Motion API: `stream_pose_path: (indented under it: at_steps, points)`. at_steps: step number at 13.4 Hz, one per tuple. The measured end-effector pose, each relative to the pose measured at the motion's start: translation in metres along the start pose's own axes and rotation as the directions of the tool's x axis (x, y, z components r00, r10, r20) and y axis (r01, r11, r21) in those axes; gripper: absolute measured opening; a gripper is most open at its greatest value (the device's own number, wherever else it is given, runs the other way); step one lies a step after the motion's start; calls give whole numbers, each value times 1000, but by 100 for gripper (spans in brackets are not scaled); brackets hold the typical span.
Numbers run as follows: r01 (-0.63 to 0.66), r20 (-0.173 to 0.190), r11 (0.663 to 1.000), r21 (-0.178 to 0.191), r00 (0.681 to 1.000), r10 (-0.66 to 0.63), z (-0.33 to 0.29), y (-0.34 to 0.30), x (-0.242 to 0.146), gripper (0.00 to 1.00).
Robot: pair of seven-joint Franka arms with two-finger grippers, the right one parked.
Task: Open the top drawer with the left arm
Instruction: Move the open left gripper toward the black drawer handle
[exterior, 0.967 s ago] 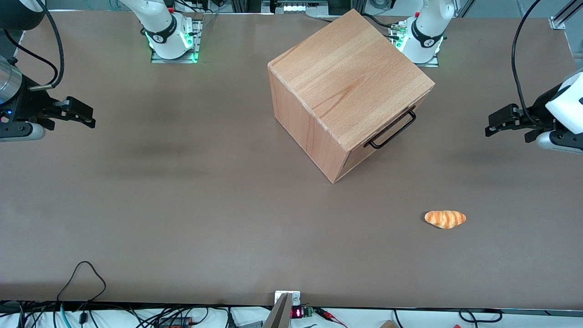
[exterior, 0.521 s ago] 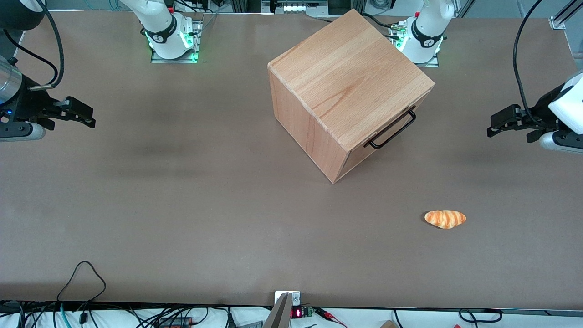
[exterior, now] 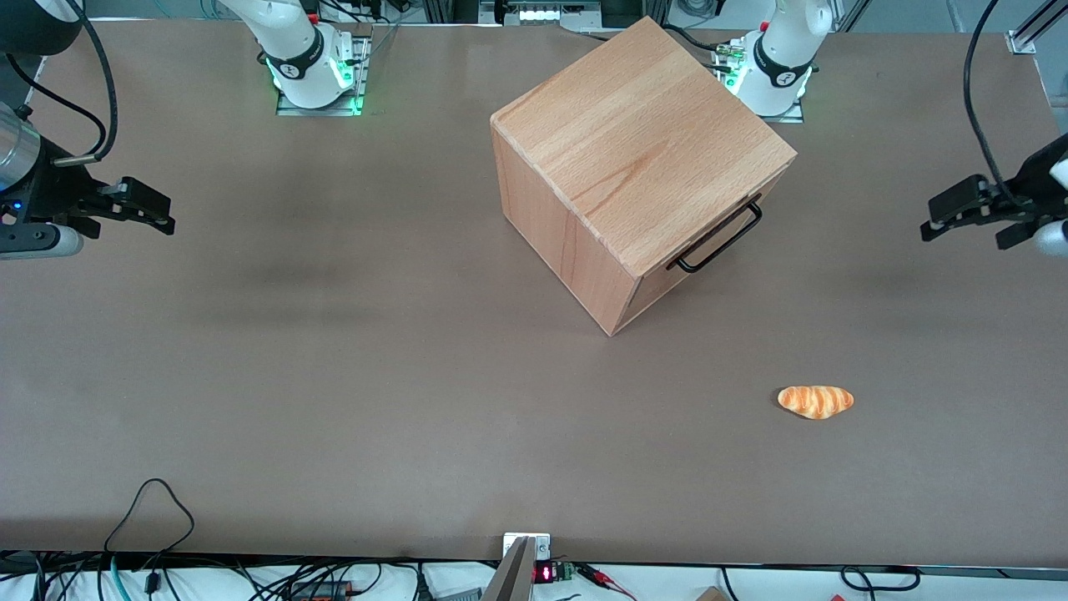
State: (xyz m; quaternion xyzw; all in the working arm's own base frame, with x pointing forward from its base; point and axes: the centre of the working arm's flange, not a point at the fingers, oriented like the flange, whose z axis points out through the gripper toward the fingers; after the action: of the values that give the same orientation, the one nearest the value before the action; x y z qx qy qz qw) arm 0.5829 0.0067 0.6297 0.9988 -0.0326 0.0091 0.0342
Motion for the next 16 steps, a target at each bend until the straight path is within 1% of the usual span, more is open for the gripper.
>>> stream_pose_path:
  at_steps: [2, 3, 6, 7, 8, 9, 11, 12, 14, 16]
  points:
    - [-10, 5, 1000, 1, 1000, 10, -1, 6, -7, 100]
    - [-23, 15, 1000, 1, 1000, 23, 2, 13, -10, 100]
    - [-93, 76, 996, -7, 993, 94, 30, 43, -13, 100]
    - [-132, 88, 991, -15, 987, 132, 36, 51, -14, 100]
    - [-169, 91, 985, -25, 981, 170, 39, 63, -14, 100]
    - [-202, 88, 979, -31, 975, 204, 41, 81, -15, 100]
    - [-268, 66, 963, -32, 961, 270, 51, 119, -15, 100]
    - [-291, 61, 956, -33, 954, 292, 58, 132, -15, 100]
    - [-323, 53, 946, -35, 944, 325, 74, 146, -15, 100]
    - [-361, 49, 932, -39, 931, 363, 95, 147, -11, 100]
